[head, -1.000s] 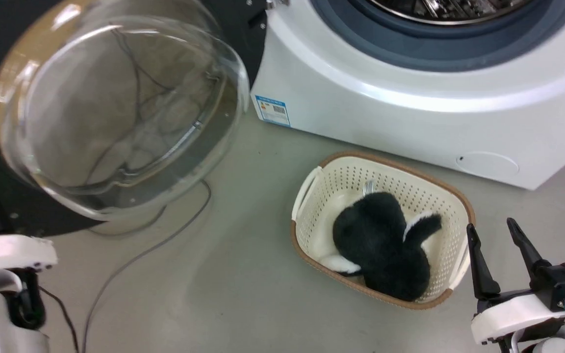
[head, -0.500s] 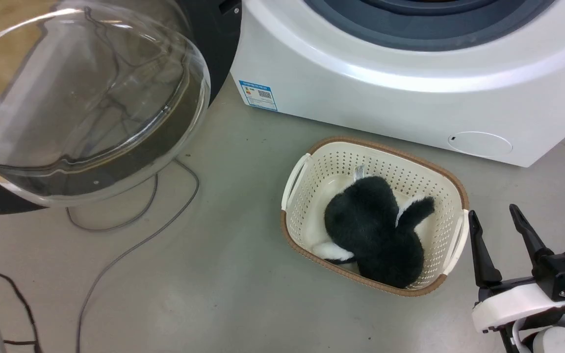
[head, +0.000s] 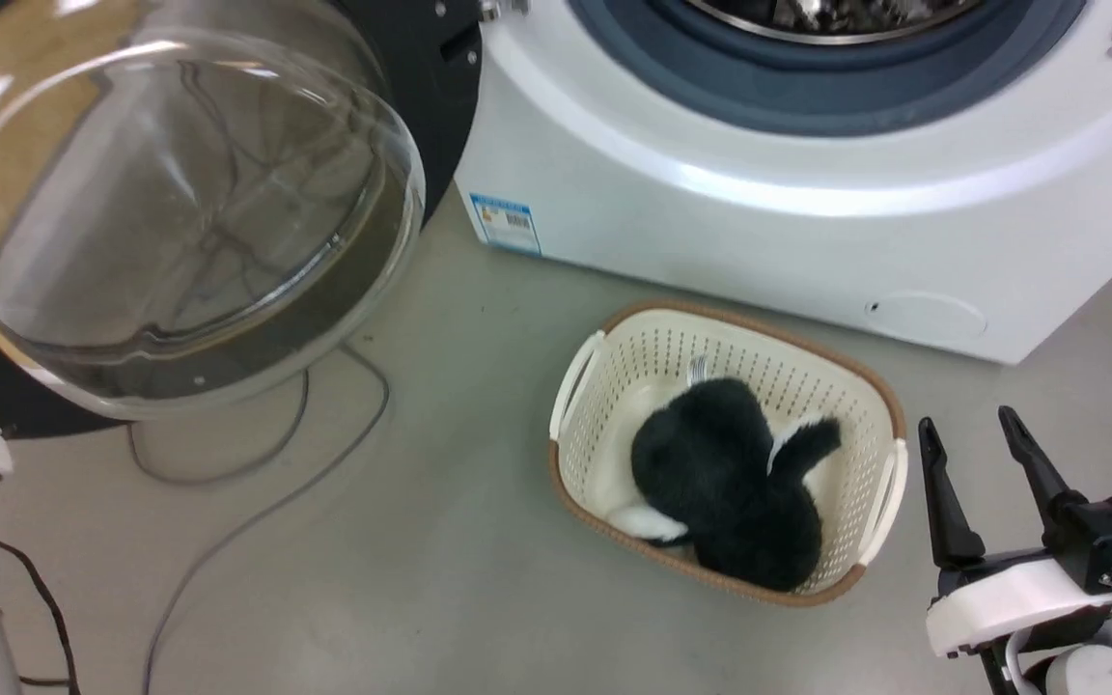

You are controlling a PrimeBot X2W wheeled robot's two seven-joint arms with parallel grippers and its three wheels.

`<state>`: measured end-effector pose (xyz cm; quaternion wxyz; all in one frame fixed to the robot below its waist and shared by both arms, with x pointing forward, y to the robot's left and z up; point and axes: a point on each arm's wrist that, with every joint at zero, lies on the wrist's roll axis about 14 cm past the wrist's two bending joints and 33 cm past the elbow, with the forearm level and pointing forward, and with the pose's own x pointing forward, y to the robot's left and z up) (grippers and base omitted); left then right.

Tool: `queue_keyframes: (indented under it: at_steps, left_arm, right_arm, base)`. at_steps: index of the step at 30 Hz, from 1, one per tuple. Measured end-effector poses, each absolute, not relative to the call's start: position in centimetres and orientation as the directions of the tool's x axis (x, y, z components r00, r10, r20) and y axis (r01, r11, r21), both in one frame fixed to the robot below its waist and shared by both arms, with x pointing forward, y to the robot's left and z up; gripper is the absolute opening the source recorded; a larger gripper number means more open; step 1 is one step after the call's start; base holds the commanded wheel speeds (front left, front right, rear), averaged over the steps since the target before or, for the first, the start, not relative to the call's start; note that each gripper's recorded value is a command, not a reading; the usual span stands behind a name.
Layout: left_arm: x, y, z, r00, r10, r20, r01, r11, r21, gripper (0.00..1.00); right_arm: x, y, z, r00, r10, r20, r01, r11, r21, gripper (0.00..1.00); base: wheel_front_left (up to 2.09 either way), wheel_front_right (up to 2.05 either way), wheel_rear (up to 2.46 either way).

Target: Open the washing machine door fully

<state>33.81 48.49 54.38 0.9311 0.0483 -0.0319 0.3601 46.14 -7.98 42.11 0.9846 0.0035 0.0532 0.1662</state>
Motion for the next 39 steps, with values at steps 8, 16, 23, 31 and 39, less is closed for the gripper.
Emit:
queue_keyframes:
  at_steps: [8,16,23,31,39]
  left_arm:
    - [31.5,46.8,55.7,0.752,0.644,0.143,-0.654,0.755,0.037,0.00]
    - [29.8,42.9,57.2,0.792,0.571,0.217,-0.589,0.808,0.025,0.00]
    - [28.7,38.8,57.1,0.836,0.491,0.245,-0.511,0.859,0.021,0.00]
    - [30.0,33.5,56.8,0.893,0.370,0.257,-0.385,0.923,0.010,1.00]
    - [32.0,28.2,56.7,0.938,0.224,0.264,-0.235,0.972,0.007,1.00]
  right_arm:
    - [44.5,-8.2,44.6,0.943,0.327,-0.062,-0.327,0.945,0.024,1.00]
    - [42.5,-8.6,46.9,0.947,0.321,-0.018,-0.320,0.947,0.034,1.00]
    - [40.8,-9.4,48.5,0.952,0.305,0.017,-0.305,0.952,0.037,1.00]
    - [39.4,-12.1,49.5,0.971,0.235,0.040,-0.237,0.971,0.033,1.00]
    - [38.0,-15.0,51.5,0.982,0.157,0.104,-0.160,0.987,0.026,1.00]
  base:
    - [0.00,0.00,0.00]
    - [0.00,0.00,0.00]
    - [0.00,0.00,0.00]
    - [0.00,0.00,0.00]
    - [0.00,0.00,0.00]
